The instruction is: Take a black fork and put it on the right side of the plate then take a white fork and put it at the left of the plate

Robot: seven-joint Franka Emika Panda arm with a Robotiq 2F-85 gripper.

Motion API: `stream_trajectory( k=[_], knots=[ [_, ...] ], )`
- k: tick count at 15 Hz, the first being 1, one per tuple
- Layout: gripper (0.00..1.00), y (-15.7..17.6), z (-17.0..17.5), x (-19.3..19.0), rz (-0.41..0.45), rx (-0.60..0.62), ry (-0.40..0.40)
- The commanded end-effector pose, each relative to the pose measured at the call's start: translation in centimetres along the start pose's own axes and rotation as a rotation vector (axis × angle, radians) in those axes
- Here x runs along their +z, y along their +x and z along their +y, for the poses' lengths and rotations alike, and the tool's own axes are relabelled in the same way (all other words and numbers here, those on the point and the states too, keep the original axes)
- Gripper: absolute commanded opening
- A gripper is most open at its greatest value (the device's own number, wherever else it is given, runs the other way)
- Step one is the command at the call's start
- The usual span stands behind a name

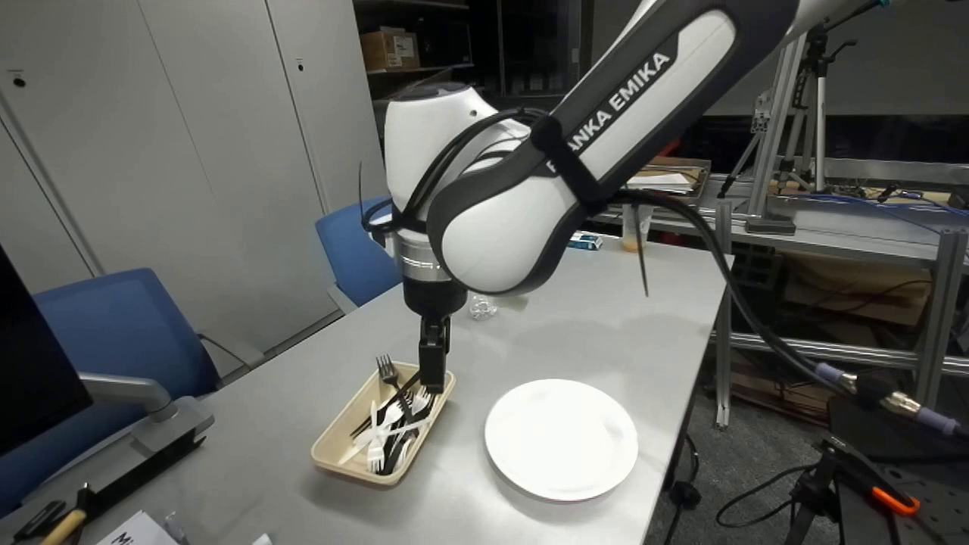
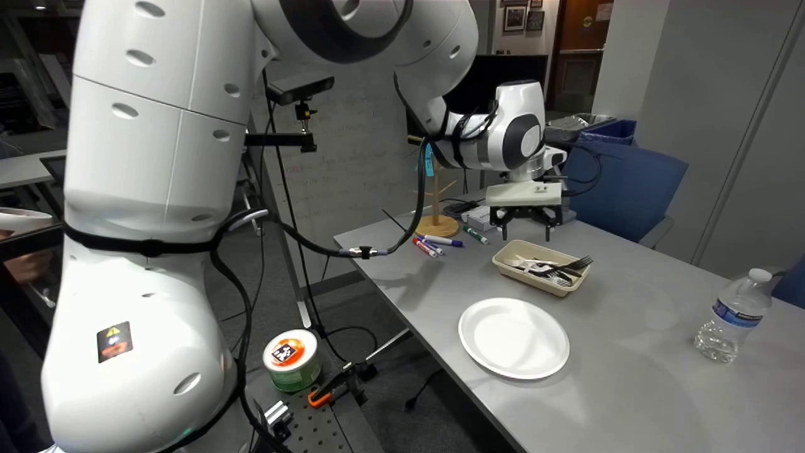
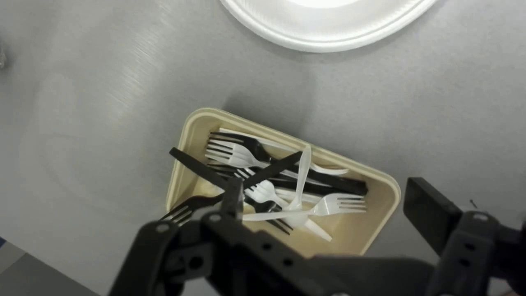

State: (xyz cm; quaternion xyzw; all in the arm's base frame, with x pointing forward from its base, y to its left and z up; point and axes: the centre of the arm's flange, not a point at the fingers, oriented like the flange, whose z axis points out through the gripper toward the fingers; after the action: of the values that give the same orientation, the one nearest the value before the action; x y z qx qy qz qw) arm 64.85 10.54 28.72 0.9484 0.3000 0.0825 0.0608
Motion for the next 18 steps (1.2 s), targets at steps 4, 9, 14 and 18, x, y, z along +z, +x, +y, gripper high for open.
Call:
stream_trajectory(
  k=[4, 9, 14, 18],
  knots=[
    [1.0, 3.8, -0.4, 5.5, -0.05, -0.23, -0.049],
    [1.0, 5.8, 1.6, 7.5, -0.034, -0.296, -0.08],
    [1.0, 5.8, 4.1, 9.4, -0.035, -0.295, -0.079],
    [1.0, 5.5, 5.7, 11.4, -0.048, -0.299, -0.083]
  ],
)
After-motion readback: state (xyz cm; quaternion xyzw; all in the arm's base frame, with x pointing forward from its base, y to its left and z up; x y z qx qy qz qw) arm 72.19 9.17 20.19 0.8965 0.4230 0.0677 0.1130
